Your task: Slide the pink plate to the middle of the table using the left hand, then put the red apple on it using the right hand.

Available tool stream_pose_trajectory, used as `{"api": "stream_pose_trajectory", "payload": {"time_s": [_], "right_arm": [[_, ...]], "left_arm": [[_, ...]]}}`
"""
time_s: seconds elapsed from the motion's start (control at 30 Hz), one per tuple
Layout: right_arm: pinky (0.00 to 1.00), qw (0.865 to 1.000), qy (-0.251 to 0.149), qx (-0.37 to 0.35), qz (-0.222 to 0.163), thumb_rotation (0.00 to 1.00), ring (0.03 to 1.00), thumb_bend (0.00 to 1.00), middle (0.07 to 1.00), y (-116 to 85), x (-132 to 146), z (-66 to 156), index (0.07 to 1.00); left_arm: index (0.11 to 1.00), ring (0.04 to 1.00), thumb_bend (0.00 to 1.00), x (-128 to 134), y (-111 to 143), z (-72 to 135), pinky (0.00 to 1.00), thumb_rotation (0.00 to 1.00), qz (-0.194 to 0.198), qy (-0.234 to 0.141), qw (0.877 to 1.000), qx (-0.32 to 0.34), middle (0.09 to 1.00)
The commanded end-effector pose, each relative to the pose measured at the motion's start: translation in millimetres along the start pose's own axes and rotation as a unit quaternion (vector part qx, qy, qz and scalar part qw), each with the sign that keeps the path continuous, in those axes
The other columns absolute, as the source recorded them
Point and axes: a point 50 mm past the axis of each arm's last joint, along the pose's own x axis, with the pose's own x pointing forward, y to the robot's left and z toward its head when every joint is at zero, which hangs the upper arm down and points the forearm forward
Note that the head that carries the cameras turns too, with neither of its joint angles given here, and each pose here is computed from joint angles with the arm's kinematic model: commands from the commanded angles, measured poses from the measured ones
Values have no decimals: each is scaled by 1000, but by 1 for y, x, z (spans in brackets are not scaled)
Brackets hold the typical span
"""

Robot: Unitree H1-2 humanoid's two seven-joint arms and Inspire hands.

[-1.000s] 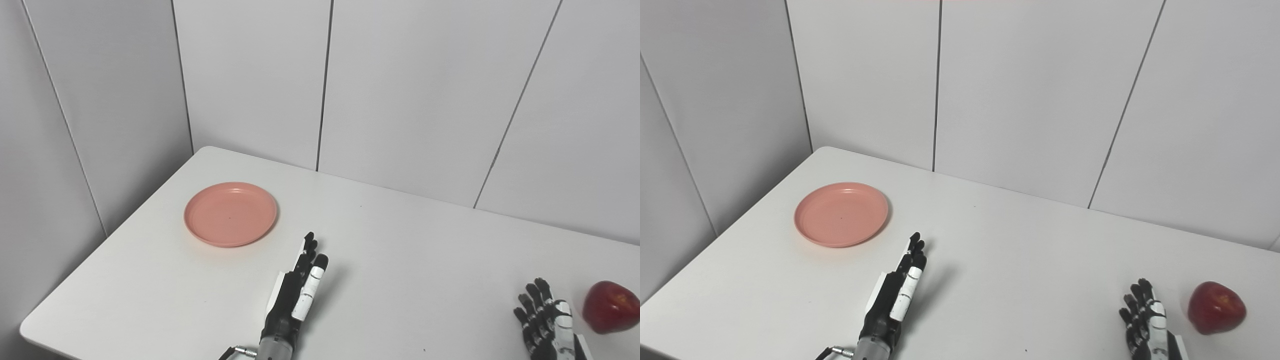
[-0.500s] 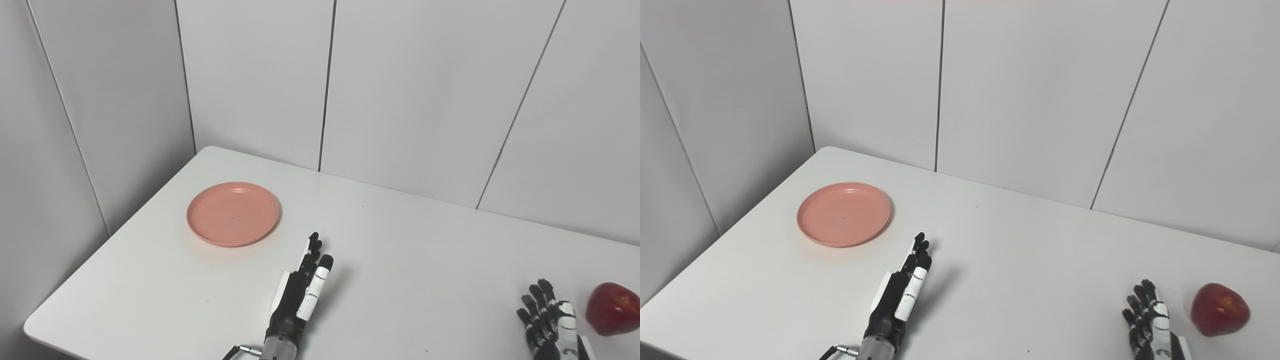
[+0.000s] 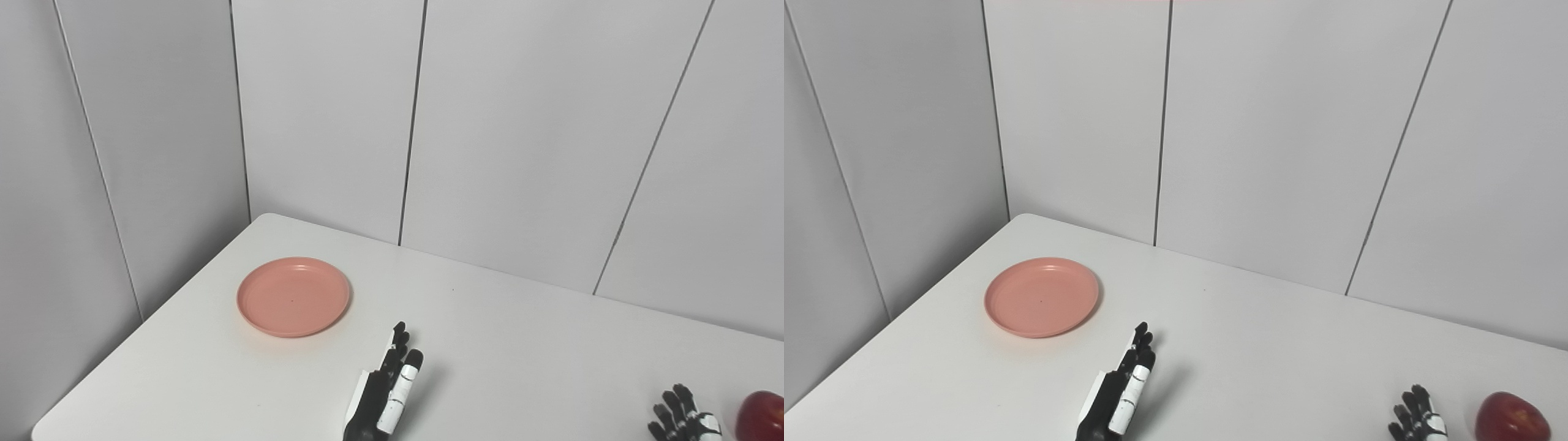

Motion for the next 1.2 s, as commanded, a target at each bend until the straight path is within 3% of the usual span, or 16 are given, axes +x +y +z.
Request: {"api": "stream_pose_trajectory", "payload": {"time_s": [0.0,0.43,0.77,0.9,1.03,1.17], "right_arm": [[1000,1000,29,5,-11,1000,1000,856,1000,-3,-13,-22,1000],[1000,1000,22,15,-12,1000,1000,847,1000,9,-17,-18,975],[1000,1000,21,12,-11,1000,1000,827,1000,17,-18,-16,964],[1000,1000,21,10,-12,1000,1000,823,1000,19,-18,-16,965],[1000,1000,20,7,-11,1000,1000,793,1000,21,-19,-15,975],[1000,1000,18,8,-12,1000,1000,792,1000,23,-20,-14,976]], "left_arm": [[1000,1000,676,-7,-6,-13,1000,1000,-7,18,1000,0,1000],[1000,1000,691,-14,6,-1,1000,1000,-4,7,1000,-8,1000],[976,1000,712,-6,22,40,1000,1000,-3,-41,997,-68,963],[939,963,761,2,30,53,1000,1000,-3,-57,996,-75,922],[838,892,834,15,41,70,978,1000,5,-82,994,-68,857],[802,878,849,28,52,83,960,1000,13,-99,993,-68,838]]}}
